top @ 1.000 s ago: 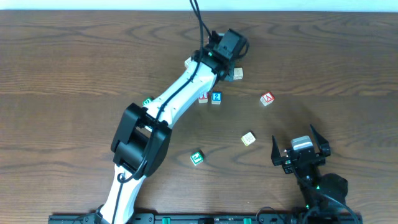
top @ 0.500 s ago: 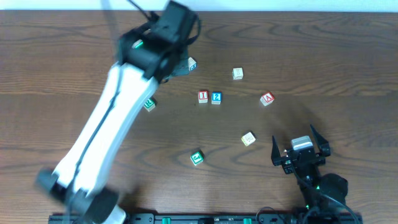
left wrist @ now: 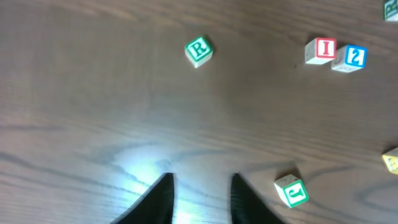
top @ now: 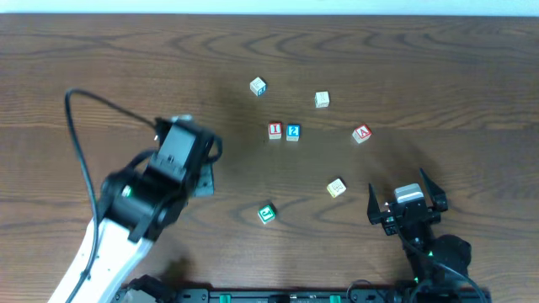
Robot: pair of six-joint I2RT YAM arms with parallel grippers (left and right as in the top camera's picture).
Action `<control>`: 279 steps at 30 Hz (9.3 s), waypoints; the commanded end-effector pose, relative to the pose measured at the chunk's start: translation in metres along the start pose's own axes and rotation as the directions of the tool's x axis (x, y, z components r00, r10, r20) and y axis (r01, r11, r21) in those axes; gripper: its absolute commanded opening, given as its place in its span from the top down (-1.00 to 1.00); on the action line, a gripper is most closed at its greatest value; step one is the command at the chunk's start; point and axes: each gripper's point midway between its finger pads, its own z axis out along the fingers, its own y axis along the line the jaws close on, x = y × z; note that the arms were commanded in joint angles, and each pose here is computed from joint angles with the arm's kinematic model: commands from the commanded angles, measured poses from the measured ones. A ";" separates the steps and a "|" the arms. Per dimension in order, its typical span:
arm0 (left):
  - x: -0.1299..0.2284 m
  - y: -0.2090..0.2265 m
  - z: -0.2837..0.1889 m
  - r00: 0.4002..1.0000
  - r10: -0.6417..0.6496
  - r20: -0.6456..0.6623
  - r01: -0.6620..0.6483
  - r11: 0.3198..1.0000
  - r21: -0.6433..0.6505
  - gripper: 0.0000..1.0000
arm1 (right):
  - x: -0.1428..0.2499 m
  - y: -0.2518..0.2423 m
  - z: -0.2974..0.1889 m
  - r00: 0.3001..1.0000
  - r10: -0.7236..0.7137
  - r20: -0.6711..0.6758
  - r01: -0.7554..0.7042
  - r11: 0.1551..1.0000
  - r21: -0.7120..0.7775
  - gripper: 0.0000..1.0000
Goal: Spell out Ai2
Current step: 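Open the left gripper and retract it toward the left, then move the right gripper over the red 'A' block and grasp it, then carry the 'A' block toward the left of the 'I' block, then lower the 'A' block left of 'I', open and lift right gripper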
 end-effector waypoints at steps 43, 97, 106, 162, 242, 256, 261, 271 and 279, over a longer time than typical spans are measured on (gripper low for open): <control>-0.058 0.011 0.089 0.985 -0.175 -0.004 0.175 0.981 0.084 -0.52 | -0.104 0.013 0.079 0.800 0.524 -0.292 -0.599 0.732 -0.325 -0.99; -0.061 0.006 0.124 0.986 -0.164 -0.039 0.166 0.984 0.069 -0.54 | 0.103 0.035 0.189 0.451 -0.333 -0.828 -0.282 0.827 -0.486 -0.47; -0.062 0.008 0.124 0.986 -0.161 -0.035 0.162 0.985 0.061 -0.54 | 0.109 0.038 0.188 0.439 -0.336 -0.833 -0.291 0.824 -0.486 -0.10; -0.039 0.107 0.110 0.912 -0.383 -0.146 0.358 0.918 -0.173 -0.52 | -0.016 0.285 0.211 0.312 0.272 -0.910 -0.500 0.862 0.086 0.98; -0.045 0.107 0.111 0.916 -0.382 -0.125 0.360 0.918 -0.163 -0.54 | -0.006 0.257 0.240 0.409 0.351 -0.843 -0.407 0.896 0.176 -0.19; -0.045 0.107 0.111 0.916 -0.382 -0.125 0.361 0.918 -0.163 -0.54 | -0.020 0.247 0.258 0.467 0.337 -0.817 -0.410 0.902 0.138 -0.13; -0.045 0.107 0.111 0.916 -0.382 -0.123 0.361 0.918 -0.162 -0.54 | -0.055 0.232 0.273 0.524 0.334 -0.784 -0.413 0.904 0.109 -0.15; -0.063 0.055 0.115 0.942 -0.313 -0.117 0.320 0.947 0.040 0.80 | -0.115 0.164 0.254 0.534 0.249 -0.808 -0.360 0.932 0.050 0.97; -0.055 -0.034 0.146 0.967 -0.148 -0.208 0.204 0.939 0.276 0.89 | -0.096 0.091 0.220 0.351 0.217 -0.911 -0.474 0.880 0.027 0.98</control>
